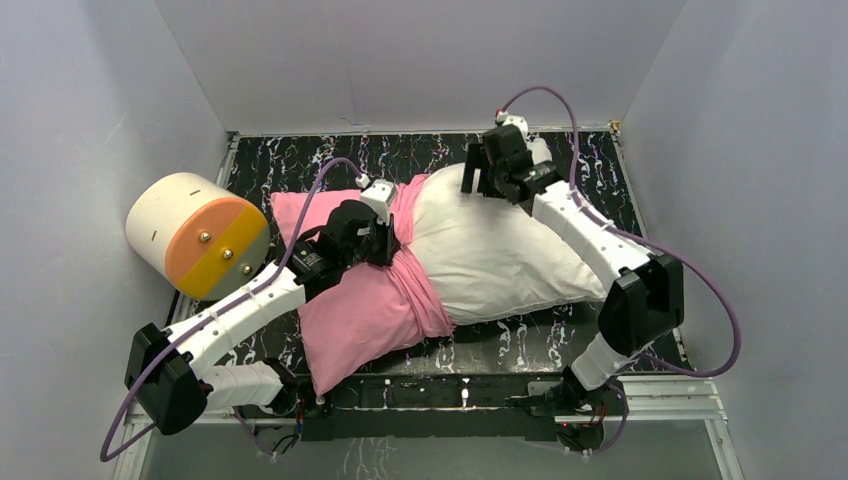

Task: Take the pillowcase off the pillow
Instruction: Remove the pillow from the pillowcase.

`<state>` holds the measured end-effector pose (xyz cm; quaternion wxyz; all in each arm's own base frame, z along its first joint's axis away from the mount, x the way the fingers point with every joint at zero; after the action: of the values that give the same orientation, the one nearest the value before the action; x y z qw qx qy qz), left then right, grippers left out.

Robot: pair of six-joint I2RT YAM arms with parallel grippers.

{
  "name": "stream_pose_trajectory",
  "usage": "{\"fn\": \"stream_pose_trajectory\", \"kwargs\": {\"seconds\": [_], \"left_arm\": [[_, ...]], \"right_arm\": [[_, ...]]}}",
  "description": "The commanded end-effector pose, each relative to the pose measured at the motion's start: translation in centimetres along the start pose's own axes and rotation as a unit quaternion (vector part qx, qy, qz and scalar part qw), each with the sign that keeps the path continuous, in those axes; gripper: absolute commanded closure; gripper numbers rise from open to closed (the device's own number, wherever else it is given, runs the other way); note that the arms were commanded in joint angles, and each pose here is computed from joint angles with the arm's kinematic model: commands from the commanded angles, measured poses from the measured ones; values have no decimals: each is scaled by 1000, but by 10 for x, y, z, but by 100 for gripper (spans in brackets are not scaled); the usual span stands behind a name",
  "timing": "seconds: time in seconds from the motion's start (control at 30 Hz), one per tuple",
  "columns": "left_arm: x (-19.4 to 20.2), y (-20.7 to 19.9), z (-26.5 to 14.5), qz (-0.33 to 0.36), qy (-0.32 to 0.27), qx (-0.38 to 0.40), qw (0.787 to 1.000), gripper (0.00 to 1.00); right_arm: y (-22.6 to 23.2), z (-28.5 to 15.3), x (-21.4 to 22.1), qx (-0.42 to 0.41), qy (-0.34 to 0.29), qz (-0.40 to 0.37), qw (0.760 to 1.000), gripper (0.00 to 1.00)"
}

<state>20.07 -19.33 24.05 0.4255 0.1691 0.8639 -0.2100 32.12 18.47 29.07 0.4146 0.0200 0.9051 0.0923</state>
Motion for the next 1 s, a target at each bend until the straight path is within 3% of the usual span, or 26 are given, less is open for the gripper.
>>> {"fn": "stream_pose_trajectory", "kwargs": {"seconds": [0.0,0.07,0.17,0.37,0.47,0.6,0.7,0.87,0.93,0.97], "left_arm": [[24,7,-7,8,70,-29,997,95],[14,13,-12,-3,57,-90,994,69],[-15,16,-17,15,34,-120,992,30],[-94,24,-13,27,-23,-161,986,3],[-127,34,2,39,-21,-146,988,2],[-147,47,38,54,51,-87,993,2],[-136,59,75,33,112,-70,991,2],[-106,60,100,-8,180,64,982,2],[-96,59,99,-12,198,91,976,10],[-93,61,98,-16,203,92,975,21]], "right_arm": [[-30,37,91,71,62,23,995,18],[-43,39,130,51,49,67,995,40],[-50,34,159,-8,23,120,993,56],[-53,37,188,-7,78,164,983,61],[-55,40,204,-29,95,180,979,61],[-59,35,215,-31,103,190,976,59],[-62,31,217,-26,101,197,975,58],[-67,22,218,-9,109,199,974,55],[-70,20,220,7,108,202,973,55],[-72,19,221,17,108,210,972,55]]}}
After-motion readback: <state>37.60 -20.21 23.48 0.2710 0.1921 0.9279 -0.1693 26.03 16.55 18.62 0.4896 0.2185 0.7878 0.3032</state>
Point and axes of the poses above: each gripper's point midway between its finger pads, its own z axis out along the fingers, its own y axis along the line the jaws close on, x = y × z, the point moved 10 cm from there along -z, back along the fingers
